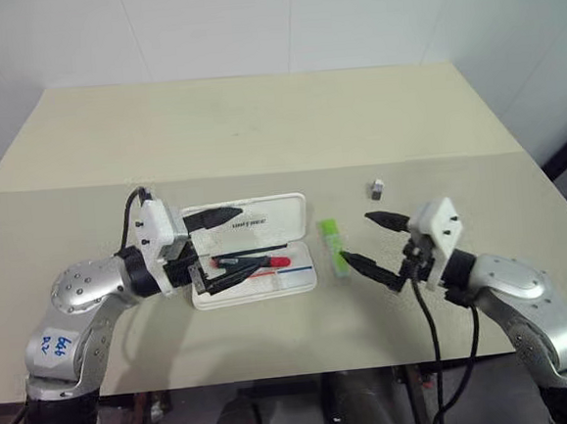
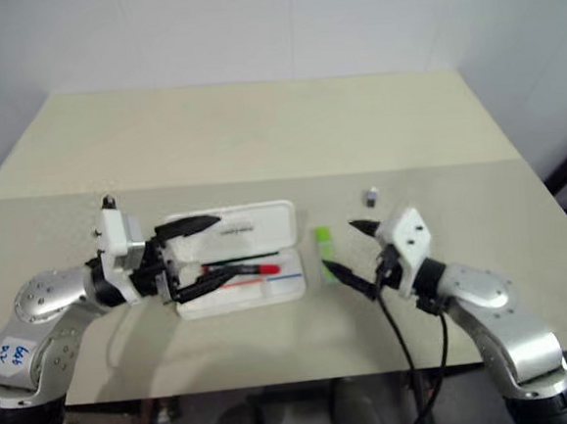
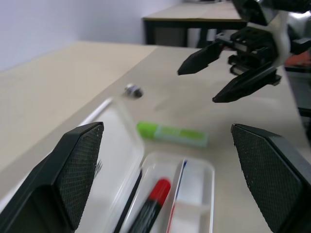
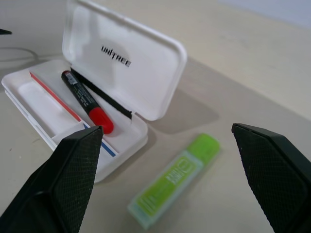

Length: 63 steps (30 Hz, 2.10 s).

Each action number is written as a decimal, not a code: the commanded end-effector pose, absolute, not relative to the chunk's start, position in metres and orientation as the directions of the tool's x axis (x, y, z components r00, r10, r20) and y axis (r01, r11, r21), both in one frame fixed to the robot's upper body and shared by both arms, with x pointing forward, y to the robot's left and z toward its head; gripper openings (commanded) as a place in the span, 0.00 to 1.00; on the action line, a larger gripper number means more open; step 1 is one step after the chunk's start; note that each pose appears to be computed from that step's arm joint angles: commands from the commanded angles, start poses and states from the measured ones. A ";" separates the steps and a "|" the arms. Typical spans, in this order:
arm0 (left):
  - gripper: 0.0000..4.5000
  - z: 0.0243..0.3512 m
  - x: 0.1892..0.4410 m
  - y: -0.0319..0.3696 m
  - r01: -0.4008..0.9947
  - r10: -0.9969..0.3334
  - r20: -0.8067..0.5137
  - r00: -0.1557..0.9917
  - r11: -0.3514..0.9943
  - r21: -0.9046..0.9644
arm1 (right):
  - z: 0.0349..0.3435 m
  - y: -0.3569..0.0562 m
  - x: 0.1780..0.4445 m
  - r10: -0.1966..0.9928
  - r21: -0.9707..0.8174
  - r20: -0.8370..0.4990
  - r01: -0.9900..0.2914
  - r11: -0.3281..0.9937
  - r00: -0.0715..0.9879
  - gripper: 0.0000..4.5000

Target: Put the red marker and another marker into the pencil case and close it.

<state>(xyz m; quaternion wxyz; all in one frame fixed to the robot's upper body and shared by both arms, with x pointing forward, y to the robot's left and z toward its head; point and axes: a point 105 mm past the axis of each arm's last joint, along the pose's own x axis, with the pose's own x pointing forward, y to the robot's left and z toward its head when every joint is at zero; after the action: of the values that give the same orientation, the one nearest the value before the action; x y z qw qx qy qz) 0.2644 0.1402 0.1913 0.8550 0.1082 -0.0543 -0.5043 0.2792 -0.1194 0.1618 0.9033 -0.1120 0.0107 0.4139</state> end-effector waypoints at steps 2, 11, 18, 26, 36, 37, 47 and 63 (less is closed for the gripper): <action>0.99 0.210 0.252 0.155 0.792 -0.845 0.085 0.528 0.527 0.308 | 0.161 -0.108 0.286 0.736 -0.200 -0.191 -0.760 0.618 0.649 1.00; 0.99 0.206 0.222 0.187 0.781 -0.838 0.091 0.539 0.537 0.319 | 0.119 -0.113 0.313 0.583 -0.233 -0.453 -0.721 0.653 0.674 1.00; 0.99 0.207 0.204 0.206 0.789 -0.848 0.051 0.528 0.512 0.341 | 0.109 -0.111 0.325 0.519 -0.223 -0.485 -0.674 0.704 0.704 1.00; 0.99 0.205 0.191 0.234 0.802 -0.847 -0.007 0.532 0.501 0.325 | 0.087 -0.125 0.325 0.401 -0.200 -0.599 -0.615 0.763 0.693 1.00; 1.00 0.210 0.194 0.242 0.789 -0.840 -0.008 0.542 0.506 0.349 | 0.074 -0.136 0.321 0.313 -0.181 -0.684 -0.569 0.802 0.659 0.74; 1.00 0.212 0.195 0.241 0.788 -0.843 0.002 0.538 0.504 0.353 | 0.074 -0.136 0.321 0.311 -0.184 -0.685 -0.570 0.801 0.659 0.66; 1.00 0.214 0.198 0.238 0.792 -0.851 0.021 0.525 0.498 0.353 | 0.087 -0.141 0.331 0.294 -0.288 -0.627 -0.565 0.773 0.722 0.41; 1.00 0.215 0.205 0.230 0.801 -0.866 0.042 0.499 0.479 0.359 | 0.178 -0.166 0.398 0.206 -0.335 -0.298 -0.304 0.892 0.932 0.41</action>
<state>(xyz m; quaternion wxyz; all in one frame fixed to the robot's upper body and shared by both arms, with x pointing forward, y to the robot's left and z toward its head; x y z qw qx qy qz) 0.2067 0.2315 0.2074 0.8570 0.1372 -0.0918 -0.4881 0.3963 -0.1701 0.1513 0.9550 -0.2044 0.1744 0.1261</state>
